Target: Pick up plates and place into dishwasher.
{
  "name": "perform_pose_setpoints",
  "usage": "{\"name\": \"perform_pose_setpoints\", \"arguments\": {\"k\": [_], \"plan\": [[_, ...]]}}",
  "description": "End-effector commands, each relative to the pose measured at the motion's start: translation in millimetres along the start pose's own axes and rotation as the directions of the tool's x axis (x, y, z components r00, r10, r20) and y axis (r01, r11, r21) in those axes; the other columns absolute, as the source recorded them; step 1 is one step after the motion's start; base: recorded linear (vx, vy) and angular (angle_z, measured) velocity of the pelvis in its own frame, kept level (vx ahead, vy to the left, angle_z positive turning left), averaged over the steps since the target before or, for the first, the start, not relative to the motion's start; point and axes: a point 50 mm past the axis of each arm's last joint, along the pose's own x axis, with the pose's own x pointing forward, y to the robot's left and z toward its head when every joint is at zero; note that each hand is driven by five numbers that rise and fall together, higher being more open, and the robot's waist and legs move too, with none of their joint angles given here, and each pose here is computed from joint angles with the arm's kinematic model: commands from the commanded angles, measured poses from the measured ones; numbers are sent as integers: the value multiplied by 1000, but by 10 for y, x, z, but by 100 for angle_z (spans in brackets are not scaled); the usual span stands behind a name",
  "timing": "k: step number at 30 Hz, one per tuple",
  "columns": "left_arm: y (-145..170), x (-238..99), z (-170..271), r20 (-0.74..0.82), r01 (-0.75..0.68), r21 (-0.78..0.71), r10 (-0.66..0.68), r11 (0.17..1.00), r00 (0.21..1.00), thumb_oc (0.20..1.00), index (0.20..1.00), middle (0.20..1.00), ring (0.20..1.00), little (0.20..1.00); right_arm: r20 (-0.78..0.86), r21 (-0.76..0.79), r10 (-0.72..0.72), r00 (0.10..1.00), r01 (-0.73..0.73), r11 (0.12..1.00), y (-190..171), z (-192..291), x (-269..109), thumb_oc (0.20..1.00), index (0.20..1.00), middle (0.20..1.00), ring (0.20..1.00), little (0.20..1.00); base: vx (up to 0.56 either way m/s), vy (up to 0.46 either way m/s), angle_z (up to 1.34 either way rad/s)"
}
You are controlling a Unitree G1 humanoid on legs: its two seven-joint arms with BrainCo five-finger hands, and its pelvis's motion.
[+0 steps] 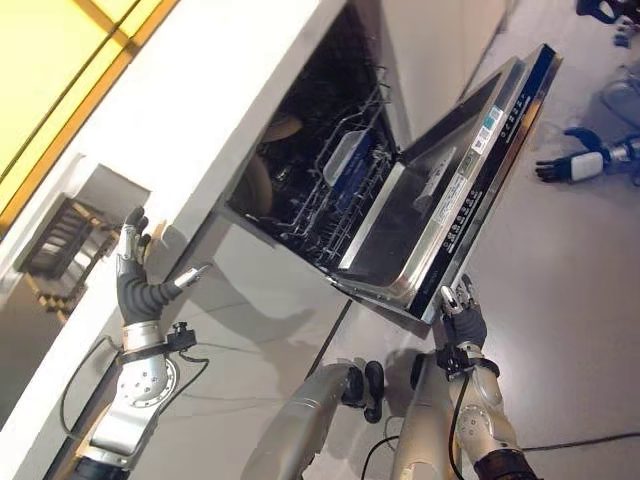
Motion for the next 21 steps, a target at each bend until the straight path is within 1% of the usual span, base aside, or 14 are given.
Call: {"name": "perform_pose_setpoints", "arguments": {"k": [1, 6, 11, 21], "plan": [[189, 137, 164, 108, -4, 16, 2, 1000, 994, 1000, 1000, 1000, 1000, 1000, 184, -41, 519, 835, -521, 853, 1254, 298, 314, 1000, 1000, 1000, 1000, 1000, 29, -22, 73], [262, 143, 165, 115, 43, 52, -49, 998, 992, 1000, 1000, 1000, 1000, 1000, 221, 22, 475, 851, -492, 870, 1214, 238, 288, 1000, 1000, 1000, 1000, 1000, 128, -77, 109], [304, 153, 195, 133, 91, 75, -100, 993, 986, 1000, 1000, 1000, 1000, 1000, 248, 64, 458, 854, -486, 872, 1185, 207, 278, 1000, 1000, 1000, 1000, 1000, 142, -110, 55], [336, 248, 281, 171, 147, 102, -163, 984, 972, 1000, 1000, 1000, 1000, 1000, 304, 108, 444, 843, -494, 863, 1225, 281, 295, 1000, 1000, 1000, 1000, 1000, 52, -122, 19]]}}
